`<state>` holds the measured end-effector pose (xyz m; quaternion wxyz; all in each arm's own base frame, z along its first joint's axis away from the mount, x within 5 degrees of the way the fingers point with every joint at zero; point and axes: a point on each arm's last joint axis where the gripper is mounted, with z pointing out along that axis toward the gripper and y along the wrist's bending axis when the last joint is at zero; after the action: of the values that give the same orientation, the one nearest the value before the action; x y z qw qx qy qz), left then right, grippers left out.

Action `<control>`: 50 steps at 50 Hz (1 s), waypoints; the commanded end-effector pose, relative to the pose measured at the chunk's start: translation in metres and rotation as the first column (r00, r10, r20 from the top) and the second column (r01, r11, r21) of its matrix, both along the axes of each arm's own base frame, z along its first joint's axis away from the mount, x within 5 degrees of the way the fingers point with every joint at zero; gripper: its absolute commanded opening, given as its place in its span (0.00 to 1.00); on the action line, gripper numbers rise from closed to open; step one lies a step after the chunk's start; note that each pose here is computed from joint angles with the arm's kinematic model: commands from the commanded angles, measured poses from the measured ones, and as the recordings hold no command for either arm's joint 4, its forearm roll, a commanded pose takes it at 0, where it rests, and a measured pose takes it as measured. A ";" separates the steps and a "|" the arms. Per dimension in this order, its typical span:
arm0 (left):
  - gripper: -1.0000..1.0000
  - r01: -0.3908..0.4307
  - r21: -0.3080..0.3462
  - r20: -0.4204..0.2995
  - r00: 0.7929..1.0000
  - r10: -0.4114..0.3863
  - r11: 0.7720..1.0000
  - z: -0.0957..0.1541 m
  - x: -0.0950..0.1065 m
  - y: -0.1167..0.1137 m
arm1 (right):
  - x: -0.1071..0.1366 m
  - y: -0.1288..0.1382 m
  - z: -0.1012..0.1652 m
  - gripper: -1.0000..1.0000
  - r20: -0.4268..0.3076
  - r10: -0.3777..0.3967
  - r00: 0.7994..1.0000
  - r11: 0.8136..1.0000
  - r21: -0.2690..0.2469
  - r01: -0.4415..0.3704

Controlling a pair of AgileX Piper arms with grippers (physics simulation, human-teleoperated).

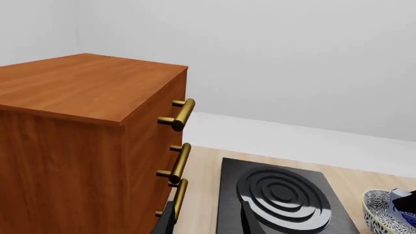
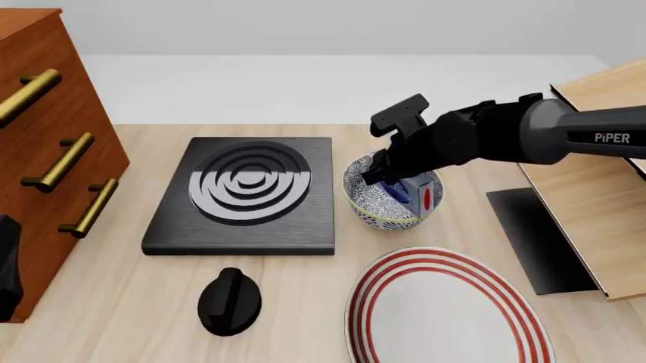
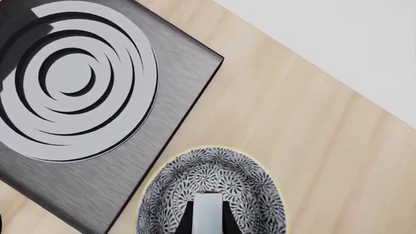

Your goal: Pick up the cream cheese and put it in the bowl.

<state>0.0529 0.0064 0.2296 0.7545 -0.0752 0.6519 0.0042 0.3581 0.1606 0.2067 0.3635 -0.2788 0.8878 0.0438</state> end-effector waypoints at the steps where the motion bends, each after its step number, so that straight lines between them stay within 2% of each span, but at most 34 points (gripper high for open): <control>1: 1.00 -0.003 0.000 0.001 1.000 0.003 1.000 0.001 0.000 0.000 | 0.001 -0.002 0.001 0.00 0.007 -0.010 1.000 1.000 0.005 0.010; 13: 1.00 -0.007 0.002 0.002 1.000 0.007 1.000 0.000 0.000 0.000 | 0.001 -0.002 0.003 0.00 0.010 -0.008 1.000 1.000 0.005 0.008; 14: 1.00 -0.007 0.001 0.002 1.000 0.007 1.000 0.000 0.000 0.000 | 0.000 -0.001 0.003 1.00 0.010 -0.007 1.000 1.000 0.006 0.007; 32: 1.00 0.000 0.001 0.003 1.000 0.000 1.000 0.001 0.000 0.000 | -0.002 -0.001 0.009 1.00 0.015 -0.014 1.000 1.000 0.018 0.014; 37: 1.00 0.001 -0.002 0.002 1.000 -0.001 1.000 0.000 0.000 0.000 | -0.009 -0.001 0.020 1.00 0.029 -0.014 0.999 0.999 0.034 0.013; 50: 1.00 0.010 -0.002 0.002 1.000 -0.010 1.000 0.001 0.000 -0.001 | -0.039 -0.001 0.104 1.00 0.136 -0.036 0.990 0.989 0.148 0.016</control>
<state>0.0528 0.0061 0.2303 0.7552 -0.0737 0.6514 0.0018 0.3383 0.1615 0.2623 0.4071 -0.2574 0.8739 0.0653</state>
